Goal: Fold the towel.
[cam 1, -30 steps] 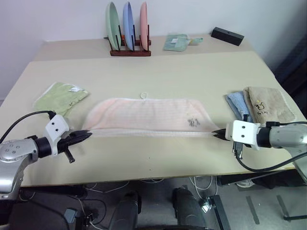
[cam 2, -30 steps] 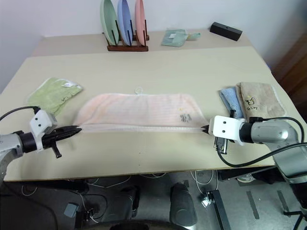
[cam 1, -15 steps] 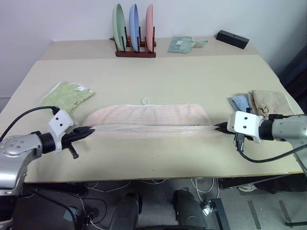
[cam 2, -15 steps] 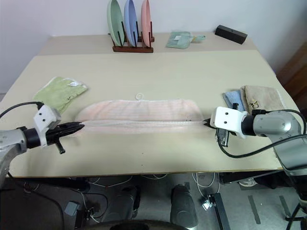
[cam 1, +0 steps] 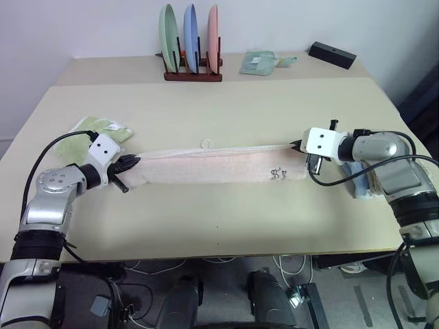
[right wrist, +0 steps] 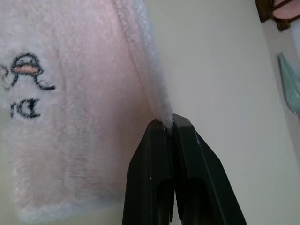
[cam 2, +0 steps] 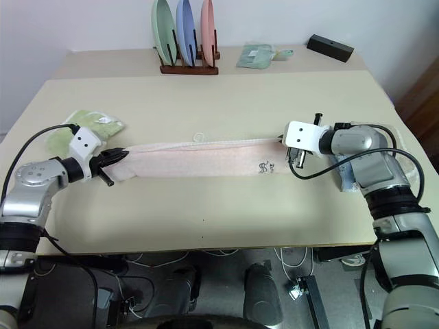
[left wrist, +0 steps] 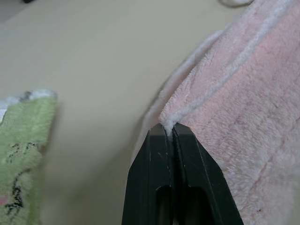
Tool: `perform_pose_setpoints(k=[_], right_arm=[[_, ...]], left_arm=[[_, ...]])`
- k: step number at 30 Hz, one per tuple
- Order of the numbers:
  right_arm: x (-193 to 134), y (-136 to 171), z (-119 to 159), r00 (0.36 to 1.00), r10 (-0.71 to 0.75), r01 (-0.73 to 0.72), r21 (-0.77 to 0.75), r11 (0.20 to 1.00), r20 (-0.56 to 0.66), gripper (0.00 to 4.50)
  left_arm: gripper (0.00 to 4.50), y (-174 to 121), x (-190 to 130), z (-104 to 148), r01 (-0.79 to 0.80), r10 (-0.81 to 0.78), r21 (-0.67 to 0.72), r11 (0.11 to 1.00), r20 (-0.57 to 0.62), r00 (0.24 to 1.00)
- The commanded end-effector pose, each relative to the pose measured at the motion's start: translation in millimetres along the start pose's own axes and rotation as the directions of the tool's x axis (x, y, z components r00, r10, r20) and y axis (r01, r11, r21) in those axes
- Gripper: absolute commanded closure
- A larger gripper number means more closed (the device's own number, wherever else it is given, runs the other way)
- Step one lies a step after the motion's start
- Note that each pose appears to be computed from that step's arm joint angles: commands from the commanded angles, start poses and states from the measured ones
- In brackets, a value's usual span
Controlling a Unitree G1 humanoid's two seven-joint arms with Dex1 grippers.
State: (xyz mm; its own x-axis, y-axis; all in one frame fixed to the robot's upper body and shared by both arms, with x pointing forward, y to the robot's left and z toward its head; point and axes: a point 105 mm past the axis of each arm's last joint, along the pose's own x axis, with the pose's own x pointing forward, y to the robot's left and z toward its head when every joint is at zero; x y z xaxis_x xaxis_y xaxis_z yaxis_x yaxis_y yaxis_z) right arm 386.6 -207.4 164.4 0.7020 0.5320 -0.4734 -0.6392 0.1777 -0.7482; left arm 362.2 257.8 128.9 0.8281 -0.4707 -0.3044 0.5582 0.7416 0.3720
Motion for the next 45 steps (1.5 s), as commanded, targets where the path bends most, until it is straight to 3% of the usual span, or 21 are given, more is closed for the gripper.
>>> perform_pose_setpoints(k=[1,6,7,10,15,16,22,27,30,36,40,43,45], right_arm=[[-2,-12,-10,0.998,-0.047,0.046,-0.023,0.999,-0.034,4.45],[2,-14,-13,0.996,-0.084,0.084,-0.014,0.996,-0.032,4.45],[2,-15,-14,0.995,-0.097,0.097,0.001,0.995,-0.029,4.21],[-4,-24,-12,0.989,-0.147,0.147,0.009,0.989,-0.019,3.15],[-24,-34,-8,0.976,-0.217,0.216,-0.022,0.976,-0.018,0.56],[-30,-35,-7,0.974,-0.228,0.227,-0.022,0.974,-0.019,0.1],[-65,-25,4,0.963,-0.271,0.271,0.056,0.961,-0.015,0.1],[-78,5,25,0.966,-0.247,0.206,0.364,0.908,0.071,0.04],[-75,37,48,0.952,-0.253,0.087,0.641,0.762,0.172,0.04],[-54,90,72,0.944,-0.264,-0.056,0.883,0.465,0.199,0.04],[-43,103,68,0.949,-0.288,-0.031,0.951,0.307,0.124,0.04],[-35,110,49,0.952,-0.305,0.053,0.989,0.139,-0.008,0.04],[-34,111,43,0.949,-0.312,0.074,0.994,0.079,-0.045,0.04]], left_arm=[[4.5,17,-3,-6,-0.074,0.075,0.01,0.997,-0.023,0.997],[4.5,18,0,-13,-0.079,0.077,-0.105,0.991,-0.029,0.997],[4.21,18,-1,-12,-0.081,0.079,-0.129,0.988,-0.019,0.997],[3.13,22,-2,-10,-0.11,0.11,-0.133,0.985,-0.004,0.994],[0.51,33,-11,-7,-0.214,0.218,-0.127,0.969,0.017,0.976],[0.49,36,-14,-6,-0.234,0.241,-0.149,0.961,0.025,0.97],[0.49,42,-29,4,-0.286,0.328,-0.323,0.902,0.084,0.941],[0.49,45,-36,10,-0.315,0.373,-0.362,0.877,0.099,0.923],[0.49,36,-36,21,-0.277,0.335,-0.318,0.906,0.143,0.931],[0.49,30,-34,19,-0.299,0.332,-0.245,0.922,0.107,0.937],[0.49,35,-34,10,-0.338,0.361,-0.225,0.914,0.066,0.93],[0.49,45,-36,8,-0.398,0.418,-0.228,0.889,0.046,0.907],[0.49,48,-36,9,-0.405,0.429,-0.244,0.881,0.055,0.901]])
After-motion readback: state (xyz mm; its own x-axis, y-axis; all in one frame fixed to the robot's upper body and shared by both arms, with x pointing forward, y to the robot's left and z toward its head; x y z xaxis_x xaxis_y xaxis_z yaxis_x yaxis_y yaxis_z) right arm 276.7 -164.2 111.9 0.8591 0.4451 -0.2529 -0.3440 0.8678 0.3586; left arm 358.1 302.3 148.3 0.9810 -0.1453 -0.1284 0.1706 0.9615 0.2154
